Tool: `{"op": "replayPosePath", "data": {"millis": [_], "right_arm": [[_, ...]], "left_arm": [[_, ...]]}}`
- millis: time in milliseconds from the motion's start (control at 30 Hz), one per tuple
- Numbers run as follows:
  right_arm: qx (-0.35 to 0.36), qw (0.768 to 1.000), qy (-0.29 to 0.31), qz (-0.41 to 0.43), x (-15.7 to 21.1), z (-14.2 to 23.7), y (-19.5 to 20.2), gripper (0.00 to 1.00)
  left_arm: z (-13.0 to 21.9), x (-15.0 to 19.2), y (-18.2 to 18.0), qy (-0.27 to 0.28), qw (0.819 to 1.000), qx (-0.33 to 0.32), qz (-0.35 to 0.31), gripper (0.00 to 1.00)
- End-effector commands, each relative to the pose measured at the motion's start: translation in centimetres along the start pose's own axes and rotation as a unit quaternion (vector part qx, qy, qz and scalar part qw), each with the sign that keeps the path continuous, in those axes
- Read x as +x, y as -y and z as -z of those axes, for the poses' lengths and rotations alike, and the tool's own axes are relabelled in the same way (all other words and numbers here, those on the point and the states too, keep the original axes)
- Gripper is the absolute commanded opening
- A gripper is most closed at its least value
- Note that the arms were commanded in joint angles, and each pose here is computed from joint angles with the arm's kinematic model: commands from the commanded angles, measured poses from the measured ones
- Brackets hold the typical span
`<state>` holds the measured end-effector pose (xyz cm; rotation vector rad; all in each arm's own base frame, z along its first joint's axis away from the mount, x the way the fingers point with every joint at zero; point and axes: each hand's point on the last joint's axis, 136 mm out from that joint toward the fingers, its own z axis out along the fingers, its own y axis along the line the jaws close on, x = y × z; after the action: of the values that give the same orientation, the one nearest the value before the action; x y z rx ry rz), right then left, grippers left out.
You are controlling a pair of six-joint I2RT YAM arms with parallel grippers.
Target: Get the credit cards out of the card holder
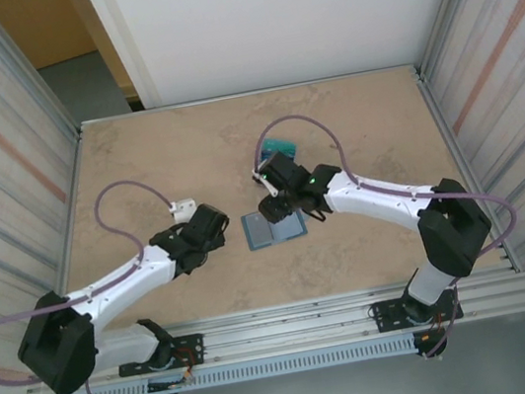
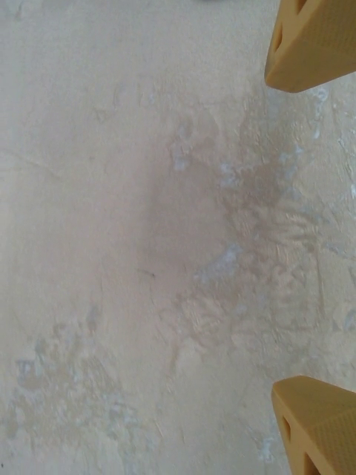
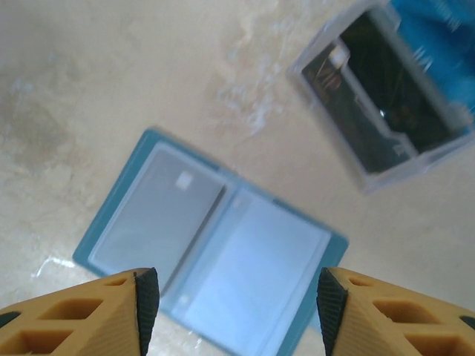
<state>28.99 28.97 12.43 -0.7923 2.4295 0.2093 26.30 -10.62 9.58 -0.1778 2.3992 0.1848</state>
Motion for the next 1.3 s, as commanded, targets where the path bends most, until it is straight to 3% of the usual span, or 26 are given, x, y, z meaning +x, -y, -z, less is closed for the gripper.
{"op": "replayPosePath", "data": {"millis": [0, 467, 1267], "right_arm": [[0.040, 0.998, 0.001, -0.048, 0.6, 0.4, -0.3, 0.60], [0.037, 0.995, -0.081, -0.034, 3.8, -4.4, -6.5, 0.53], [0.027, 0.991, -0.128, -0.035, 5.6, -7.8, -7.2, 0.60]], "left_arm": [[0.5, -0.5, -2.2, 0.032, 0.998, -0.024, 0.044, 0.99], [-0.3, 1.2, -5.7, 0.028, 0.989, -0.005, 0.147, 0.98], [-0.7, 1.6, -5.7, 0.013, 0.989, -0.006, 0.147, 0.99]]}}
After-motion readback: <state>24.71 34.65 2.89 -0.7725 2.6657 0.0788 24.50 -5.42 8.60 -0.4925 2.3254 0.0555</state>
